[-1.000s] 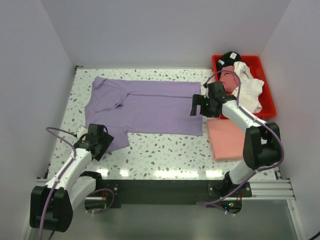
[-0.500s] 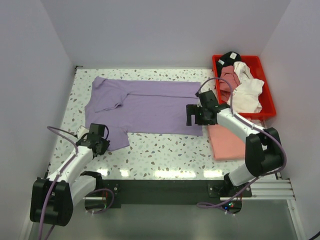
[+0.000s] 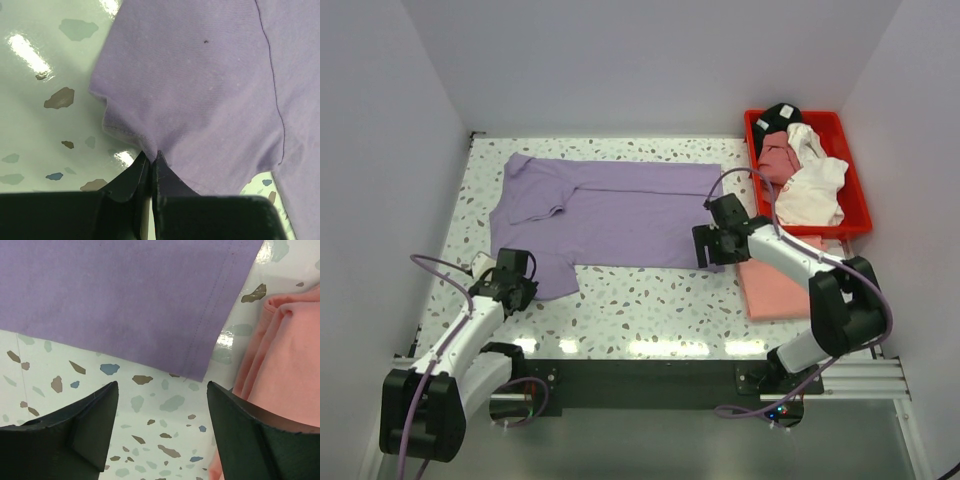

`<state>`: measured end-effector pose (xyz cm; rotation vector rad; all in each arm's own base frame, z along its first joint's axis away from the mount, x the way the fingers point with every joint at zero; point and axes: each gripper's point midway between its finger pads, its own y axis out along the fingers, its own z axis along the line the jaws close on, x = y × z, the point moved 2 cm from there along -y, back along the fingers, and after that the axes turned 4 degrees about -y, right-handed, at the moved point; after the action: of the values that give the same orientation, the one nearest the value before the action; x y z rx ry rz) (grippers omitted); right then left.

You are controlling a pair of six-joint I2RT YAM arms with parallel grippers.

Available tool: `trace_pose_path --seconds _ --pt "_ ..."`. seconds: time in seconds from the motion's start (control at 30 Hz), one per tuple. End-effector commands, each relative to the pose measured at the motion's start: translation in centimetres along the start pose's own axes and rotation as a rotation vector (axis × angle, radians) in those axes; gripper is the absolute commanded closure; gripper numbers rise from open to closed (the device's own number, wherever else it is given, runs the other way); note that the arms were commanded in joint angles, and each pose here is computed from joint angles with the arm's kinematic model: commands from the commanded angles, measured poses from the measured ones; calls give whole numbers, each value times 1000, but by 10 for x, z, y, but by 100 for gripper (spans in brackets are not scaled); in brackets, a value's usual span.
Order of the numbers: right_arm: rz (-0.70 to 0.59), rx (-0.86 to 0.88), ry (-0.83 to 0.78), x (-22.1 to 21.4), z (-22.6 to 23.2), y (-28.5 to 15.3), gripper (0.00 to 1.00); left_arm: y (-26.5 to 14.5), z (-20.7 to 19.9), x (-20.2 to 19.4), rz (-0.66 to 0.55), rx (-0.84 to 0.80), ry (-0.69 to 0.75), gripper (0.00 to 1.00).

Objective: Fold and stack the t-shirts
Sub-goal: Fold the tshirt

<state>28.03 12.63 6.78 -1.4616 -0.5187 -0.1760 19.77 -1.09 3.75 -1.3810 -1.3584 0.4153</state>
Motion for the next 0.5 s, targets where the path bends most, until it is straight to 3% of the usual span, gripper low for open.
trace_pose_path --seconds 0.0,0.17,0.43,0.47 --pt "16 -15 -43 0 -1 7 27 -7 -11 14 -50 -16 -1 100" --pt "65 -16 -64 -4 1 18 39 -9 -11 17 -63 -16 -7 100" --pt "96 -65 -68 -5 -5 30 41 -10 -8 16 -60 -7 -6 100" --pt "102 -66 -68 -7 -5 31 45 -10 -8 16 -62 -4 -11 100"
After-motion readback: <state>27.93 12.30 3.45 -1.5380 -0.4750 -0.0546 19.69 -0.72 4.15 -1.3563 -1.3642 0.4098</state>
